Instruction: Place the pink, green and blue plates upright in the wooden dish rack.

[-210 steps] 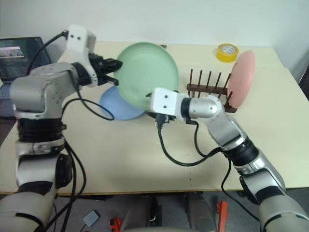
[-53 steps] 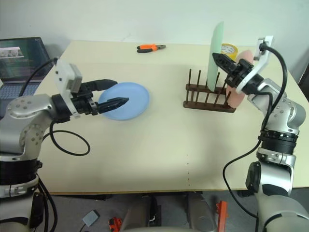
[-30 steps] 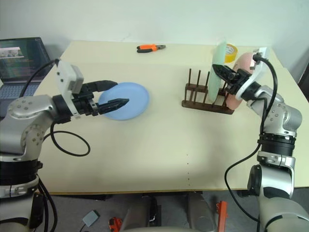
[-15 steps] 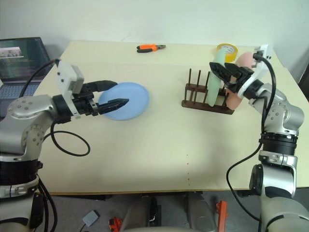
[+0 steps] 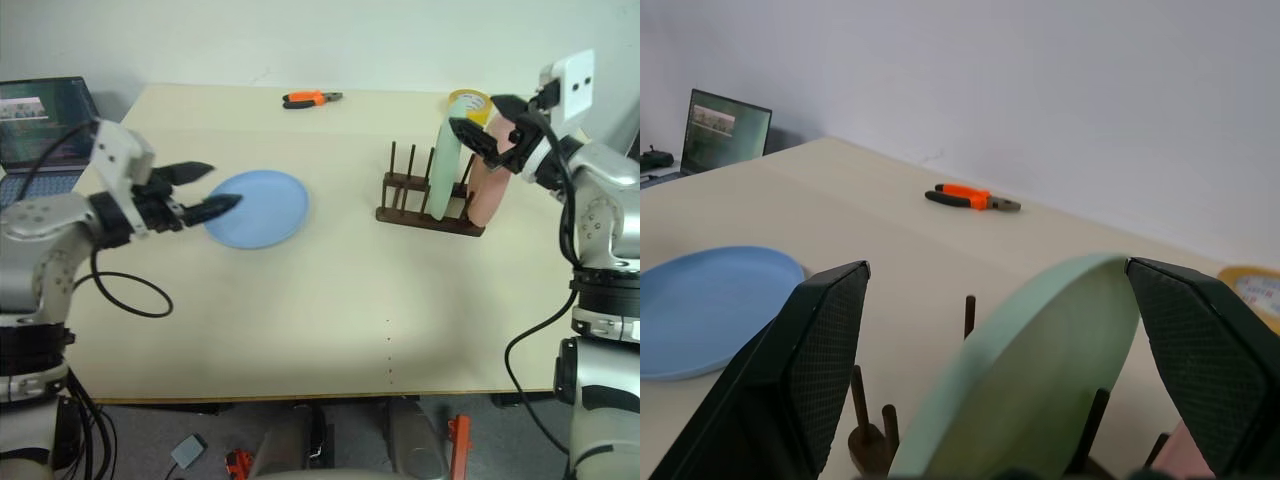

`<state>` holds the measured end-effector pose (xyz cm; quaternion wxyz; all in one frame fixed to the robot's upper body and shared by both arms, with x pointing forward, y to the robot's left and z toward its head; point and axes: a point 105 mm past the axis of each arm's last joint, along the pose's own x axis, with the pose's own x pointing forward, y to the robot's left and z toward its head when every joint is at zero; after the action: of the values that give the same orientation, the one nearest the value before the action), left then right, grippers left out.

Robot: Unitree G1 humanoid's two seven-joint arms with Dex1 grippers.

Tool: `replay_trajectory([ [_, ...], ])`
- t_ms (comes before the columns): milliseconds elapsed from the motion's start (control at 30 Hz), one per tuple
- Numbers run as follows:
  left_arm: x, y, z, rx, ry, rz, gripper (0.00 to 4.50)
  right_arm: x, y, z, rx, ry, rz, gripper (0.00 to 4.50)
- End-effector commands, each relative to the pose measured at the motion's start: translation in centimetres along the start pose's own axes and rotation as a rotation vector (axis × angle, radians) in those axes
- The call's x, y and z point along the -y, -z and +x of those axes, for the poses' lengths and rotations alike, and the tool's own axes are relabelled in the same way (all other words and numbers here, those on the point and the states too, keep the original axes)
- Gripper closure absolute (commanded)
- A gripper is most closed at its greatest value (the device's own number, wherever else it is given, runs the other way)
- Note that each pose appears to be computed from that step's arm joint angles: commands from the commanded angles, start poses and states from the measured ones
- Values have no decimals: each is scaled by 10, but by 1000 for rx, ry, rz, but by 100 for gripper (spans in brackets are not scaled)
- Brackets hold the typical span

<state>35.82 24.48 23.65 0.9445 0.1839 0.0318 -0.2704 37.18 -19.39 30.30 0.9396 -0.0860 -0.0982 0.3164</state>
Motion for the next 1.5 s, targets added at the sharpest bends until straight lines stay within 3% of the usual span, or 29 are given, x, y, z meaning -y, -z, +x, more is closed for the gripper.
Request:
replay_trajectory([
  [33, -49, 1, -16, -30, -223, -9, 88, -46, -34, 3, 60, -199, -132, 4],
  [200, -60, 26, -3, -110, -266, -124, 88, -110, -8, 19, -9, -398, -199, 4],
  [367, -57, 50, 19, -179, -245, -243, 88, -138, 15, 33, -36, -434, -194, 4],
  [633, -50, 93, 32, -306, -251, -370, 88, -144, 27, 36, -68, -422, -210, 4],
  [1133, -22, 112, 59, -321, -197, -470, 88, -141, 31, 36, -89, -400, -233, 4],
  [1500, -30, 98, 58, -278, -215, -470, 449, -141, 36, 36, -102, -392, -235, 0],
])
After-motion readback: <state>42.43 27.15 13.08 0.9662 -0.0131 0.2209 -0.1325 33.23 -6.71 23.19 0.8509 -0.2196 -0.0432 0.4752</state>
